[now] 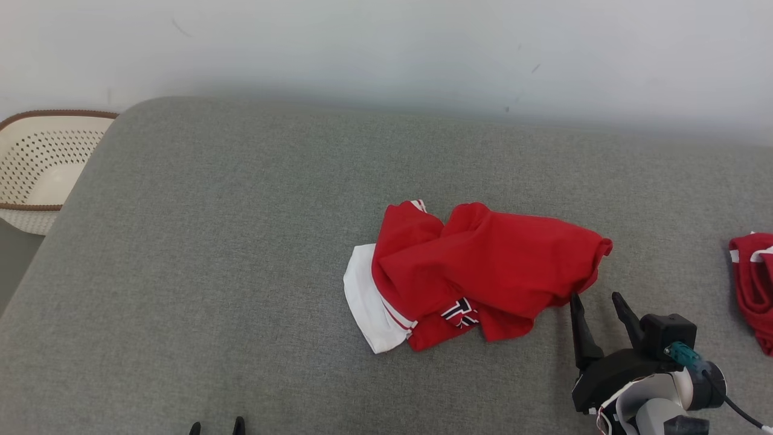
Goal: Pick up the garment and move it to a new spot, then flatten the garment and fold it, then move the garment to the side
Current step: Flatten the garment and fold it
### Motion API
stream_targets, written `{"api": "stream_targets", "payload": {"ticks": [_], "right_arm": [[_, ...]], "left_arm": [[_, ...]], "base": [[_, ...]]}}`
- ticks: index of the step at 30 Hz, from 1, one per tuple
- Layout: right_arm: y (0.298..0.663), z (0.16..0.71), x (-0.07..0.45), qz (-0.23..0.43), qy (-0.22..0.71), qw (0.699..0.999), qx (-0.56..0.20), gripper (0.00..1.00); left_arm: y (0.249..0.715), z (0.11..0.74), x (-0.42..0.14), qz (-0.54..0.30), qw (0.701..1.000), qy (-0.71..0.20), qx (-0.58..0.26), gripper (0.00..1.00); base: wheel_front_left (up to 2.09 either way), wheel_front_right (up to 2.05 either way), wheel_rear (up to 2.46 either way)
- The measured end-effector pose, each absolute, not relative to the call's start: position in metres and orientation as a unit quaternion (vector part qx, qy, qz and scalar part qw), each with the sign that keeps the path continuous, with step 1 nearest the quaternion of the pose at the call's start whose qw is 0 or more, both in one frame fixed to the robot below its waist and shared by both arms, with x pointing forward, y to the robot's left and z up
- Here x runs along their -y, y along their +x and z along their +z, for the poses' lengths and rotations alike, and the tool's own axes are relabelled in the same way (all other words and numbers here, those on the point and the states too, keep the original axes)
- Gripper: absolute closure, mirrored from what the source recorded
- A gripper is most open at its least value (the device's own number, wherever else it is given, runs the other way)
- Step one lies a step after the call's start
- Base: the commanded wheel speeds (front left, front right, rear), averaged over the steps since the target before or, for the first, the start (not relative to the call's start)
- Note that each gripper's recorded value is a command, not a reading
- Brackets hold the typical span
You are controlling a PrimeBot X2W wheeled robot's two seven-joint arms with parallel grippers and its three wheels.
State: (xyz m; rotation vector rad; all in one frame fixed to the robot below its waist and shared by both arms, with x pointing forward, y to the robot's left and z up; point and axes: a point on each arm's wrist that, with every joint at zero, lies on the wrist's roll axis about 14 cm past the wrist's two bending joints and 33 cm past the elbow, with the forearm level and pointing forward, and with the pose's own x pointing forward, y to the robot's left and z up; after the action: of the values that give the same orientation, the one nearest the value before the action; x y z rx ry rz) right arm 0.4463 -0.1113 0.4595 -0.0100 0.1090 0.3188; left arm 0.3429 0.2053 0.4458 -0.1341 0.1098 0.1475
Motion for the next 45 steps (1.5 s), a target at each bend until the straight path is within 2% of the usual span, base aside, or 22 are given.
{"api": "stream_targets", "payload": {"ticks": [19,20,21,24,27,29,35,45], "right_arm": [[0.461,0.454,0.112,0.144,0.002,0.988,-0.063,0.0],[0.461,0.454,0.112,0.144,0.002,0.988,-0.063,0.07],[0.461,0.454,0.113,0.142,0.003,0.988,-0.064,0.07],[0.461,0.449,0.116,0.137,0.004,0.988,-0.071,0.32],[0.462,0.448,0.118,0.133,0.006,0.988,-0.074,0.7],[0.461,0.446,0.119,0.13,0.007,0.988,-0.076,1.0],[0.465,0.471,0.113,0.134,0.025,0.99,-0.039,1.0],[0.453,0.587,0.065,0.21,0.124,0.962,0.123,1.0]], "left_arm": [[0.344,0.444,-0.208,0.079,0.993,-0.067,-0.058,0.0],[0.344,0.444,-0.208,0.079,0.993,-0.067,-0.058,0.0],[0.344,0.444,-0.209,0.081,0.993,-0.067,-0.058,0.0],[0.343,0.444,-0.211,0.083,0.993,-0.067,-0.058,0.0],[0.343,0.444,-0.212,0.084,0.992,-0.067,-0.059,0.0],[0.343,0.444,-0.212,0.085,0.992,-0.067,-0.058,0.0],[0.343,0.446,-0.211,0.083,0.993,-0.068,-0.055,0.0],[0.341,0.445,-0.204,0.07,0.994,-0.07,-0.056,0.0]], "base": [[0.0,0.0,0.0],[0.0,0.0,0.0],[0.0,0.0,0.0],[0.0,0.0,0.0],[0.0,0.0,0.0],[0.0,0.0,0.0],[0.0,0.0,0.0],[0.0,0.0,0.0]]}}
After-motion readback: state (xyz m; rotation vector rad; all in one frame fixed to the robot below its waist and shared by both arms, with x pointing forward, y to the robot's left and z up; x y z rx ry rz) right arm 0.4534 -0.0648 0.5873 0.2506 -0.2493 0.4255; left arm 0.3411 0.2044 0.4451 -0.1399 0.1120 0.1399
